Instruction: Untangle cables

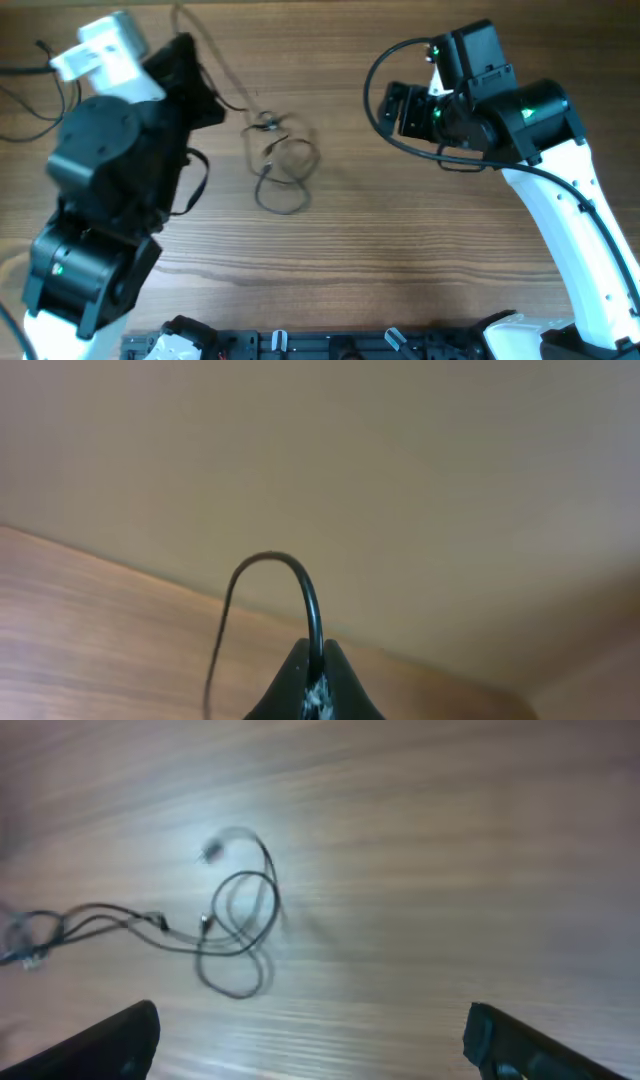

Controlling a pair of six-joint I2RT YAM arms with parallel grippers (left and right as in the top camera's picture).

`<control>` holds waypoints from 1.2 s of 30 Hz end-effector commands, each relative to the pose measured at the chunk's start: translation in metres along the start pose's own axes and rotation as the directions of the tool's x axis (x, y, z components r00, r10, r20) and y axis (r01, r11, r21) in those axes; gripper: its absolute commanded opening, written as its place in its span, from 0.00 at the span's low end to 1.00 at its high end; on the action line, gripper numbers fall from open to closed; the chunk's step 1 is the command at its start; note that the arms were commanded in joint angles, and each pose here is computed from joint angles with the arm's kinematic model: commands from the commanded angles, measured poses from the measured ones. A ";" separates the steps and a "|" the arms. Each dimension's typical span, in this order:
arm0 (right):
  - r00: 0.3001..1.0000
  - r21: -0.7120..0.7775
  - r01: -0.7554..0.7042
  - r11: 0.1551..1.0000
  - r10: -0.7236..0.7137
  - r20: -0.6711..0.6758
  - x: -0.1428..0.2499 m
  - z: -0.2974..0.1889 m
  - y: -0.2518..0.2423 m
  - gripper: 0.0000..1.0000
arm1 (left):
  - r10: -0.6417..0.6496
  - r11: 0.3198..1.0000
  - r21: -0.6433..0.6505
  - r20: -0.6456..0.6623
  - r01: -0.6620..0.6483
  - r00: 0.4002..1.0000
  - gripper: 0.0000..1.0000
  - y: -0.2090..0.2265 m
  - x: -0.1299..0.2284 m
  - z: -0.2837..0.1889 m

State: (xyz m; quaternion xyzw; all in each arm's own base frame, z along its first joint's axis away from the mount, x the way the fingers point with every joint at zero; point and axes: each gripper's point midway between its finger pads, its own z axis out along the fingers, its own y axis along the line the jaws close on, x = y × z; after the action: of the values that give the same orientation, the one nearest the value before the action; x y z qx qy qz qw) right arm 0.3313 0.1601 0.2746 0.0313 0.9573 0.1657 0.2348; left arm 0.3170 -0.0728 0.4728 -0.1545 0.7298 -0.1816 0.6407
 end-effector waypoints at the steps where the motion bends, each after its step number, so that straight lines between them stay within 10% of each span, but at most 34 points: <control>1: 0.978 -0.258 0.183 0.949 -0.202 -0.051 0.009 0.008 0.046 1.00 | -0.027 0.998 -0.054 0.098 0.032 0.995 0.04 0.014 -0.025 -0.005; 6: 0.885 -0.499 0.385 0.776 -0.464 -0.039 0.035 0.028 0.086 1.00 | -0.032 0.997 -0.060 0.130 0.040 0.991 0.04 0.017 -0.033 -0.002; 20: 0.808 -0.739 0.523 0.425 -0.524 0.271 0.112 0.109 0.168 0.99 | -0.346 0.923 -0.080 0.253 0.376 0.903 0.04 0.034 -0.049 0.001; 27: 0.854 -0.772 0.487 0.408 -0.405 0.325 0.133 0.120 0.235 1.00 | -0.548 0.818 -0.037 0.251 0.574 0.798 0.04 0.034 -0.042 0.010; 33: 0.851 -0.601 0.474 0.643 -0.161 0.499 0.091 0.162 0.249 0.99 | -0.565 0.811 -0.053 0.186 0.583 0.804 0.04 0.021 -0.019 0.027; 36: 0.861 -0.662 0.415 0.625 -0.034 0.507 0.081 0.164 0.256 0.99 | -0.561 0.817 -0.063 0.136 0.573 0.816 0.04 0.011 -0.003 0.034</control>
State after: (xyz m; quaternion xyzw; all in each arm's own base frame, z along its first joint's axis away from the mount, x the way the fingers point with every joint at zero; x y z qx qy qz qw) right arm 0.3063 0.4687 0.2025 -0.2336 0.6937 0.5115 0.4500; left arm 0.3485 -0.0534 0.4705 -0.4034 0.6192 -0.3094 0.5984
